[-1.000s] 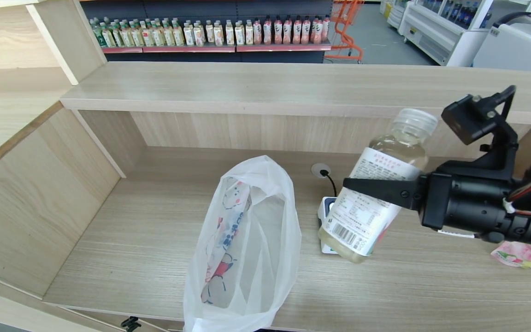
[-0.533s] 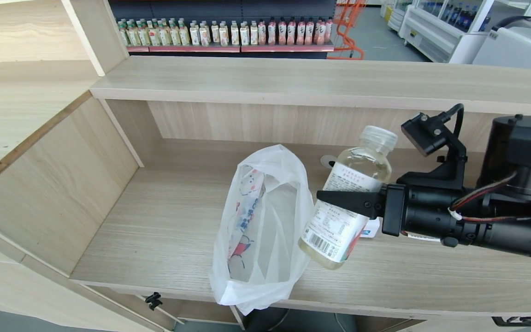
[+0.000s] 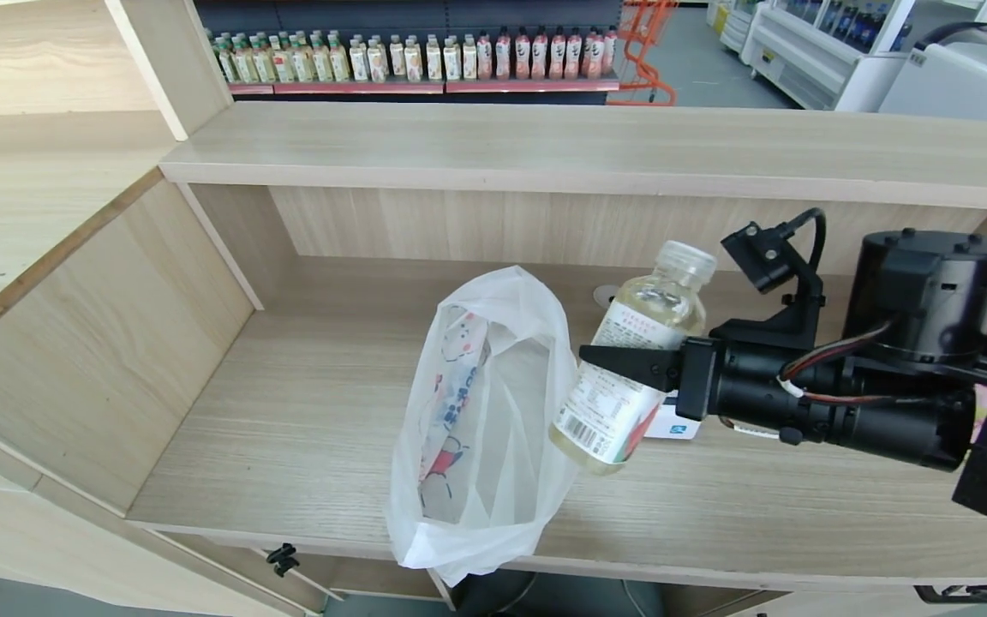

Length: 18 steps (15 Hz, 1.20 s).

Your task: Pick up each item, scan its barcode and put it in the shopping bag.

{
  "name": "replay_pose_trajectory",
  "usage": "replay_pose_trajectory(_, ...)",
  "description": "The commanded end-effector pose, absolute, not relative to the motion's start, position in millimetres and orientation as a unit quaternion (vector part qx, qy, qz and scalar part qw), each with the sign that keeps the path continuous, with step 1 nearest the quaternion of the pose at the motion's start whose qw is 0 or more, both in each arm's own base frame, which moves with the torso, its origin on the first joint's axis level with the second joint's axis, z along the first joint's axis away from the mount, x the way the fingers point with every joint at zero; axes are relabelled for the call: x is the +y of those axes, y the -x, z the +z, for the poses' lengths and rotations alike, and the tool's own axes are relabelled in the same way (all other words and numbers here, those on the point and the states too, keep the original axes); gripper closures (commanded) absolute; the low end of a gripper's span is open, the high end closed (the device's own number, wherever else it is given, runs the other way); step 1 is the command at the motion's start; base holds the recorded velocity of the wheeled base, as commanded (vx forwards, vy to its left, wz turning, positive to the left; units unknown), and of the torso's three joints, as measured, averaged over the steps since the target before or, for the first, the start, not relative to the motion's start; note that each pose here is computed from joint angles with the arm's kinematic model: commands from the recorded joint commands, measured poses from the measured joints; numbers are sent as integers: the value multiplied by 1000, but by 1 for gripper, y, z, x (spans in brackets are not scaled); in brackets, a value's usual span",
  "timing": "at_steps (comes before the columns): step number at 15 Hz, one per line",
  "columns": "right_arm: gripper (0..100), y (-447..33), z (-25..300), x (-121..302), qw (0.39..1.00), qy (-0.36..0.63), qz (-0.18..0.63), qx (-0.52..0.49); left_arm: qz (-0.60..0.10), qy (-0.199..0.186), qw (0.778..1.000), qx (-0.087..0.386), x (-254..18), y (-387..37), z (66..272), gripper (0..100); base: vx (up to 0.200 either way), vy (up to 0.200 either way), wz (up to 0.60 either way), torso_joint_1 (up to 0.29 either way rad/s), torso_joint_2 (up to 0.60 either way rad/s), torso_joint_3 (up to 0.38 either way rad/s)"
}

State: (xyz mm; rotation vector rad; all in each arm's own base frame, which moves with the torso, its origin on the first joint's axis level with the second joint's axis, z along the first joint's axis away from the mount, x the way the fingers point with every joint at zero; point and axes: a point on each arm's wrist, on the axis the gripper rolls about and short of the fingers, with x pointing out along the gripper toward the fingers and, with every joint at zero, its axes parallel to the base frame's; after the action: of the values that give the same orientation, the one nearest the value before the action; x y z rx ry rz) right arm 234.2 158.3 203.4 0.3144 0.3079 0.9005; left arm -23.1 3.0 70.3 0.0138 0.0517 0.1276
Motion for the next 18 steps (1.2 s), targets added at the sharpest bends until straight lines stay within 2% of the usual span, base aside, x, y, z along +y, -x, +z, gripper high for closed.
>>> replay_pose_trajectory(1,100,-246,186,164,882,-148,416,167,64,-7,998,26,3,23,70,0,0,0,0,0,0,0)
replay_pose_trajectory(5,100,-254,166,170,888,-120,409,172,64,-7,998,26,3,23,70,0,0,0,0,0,0,0)
replay_pose_trajectory(12,100,-280,128,203,888,-98,436,110,64,-7,998,26,3,23,70,0,0,0,0,0,0,0)
replay_pose_trajectory(15,100,-306,100,216,895,-53,437,69,64,-7,998,26,3,23,70,0,0,0,0,0,0,0)
replay_pose_trajectory(18,100,-330,92,219,902,-50,427,32,64,-7,998,26,3,23,70,0,0,0,0,0,0,0)
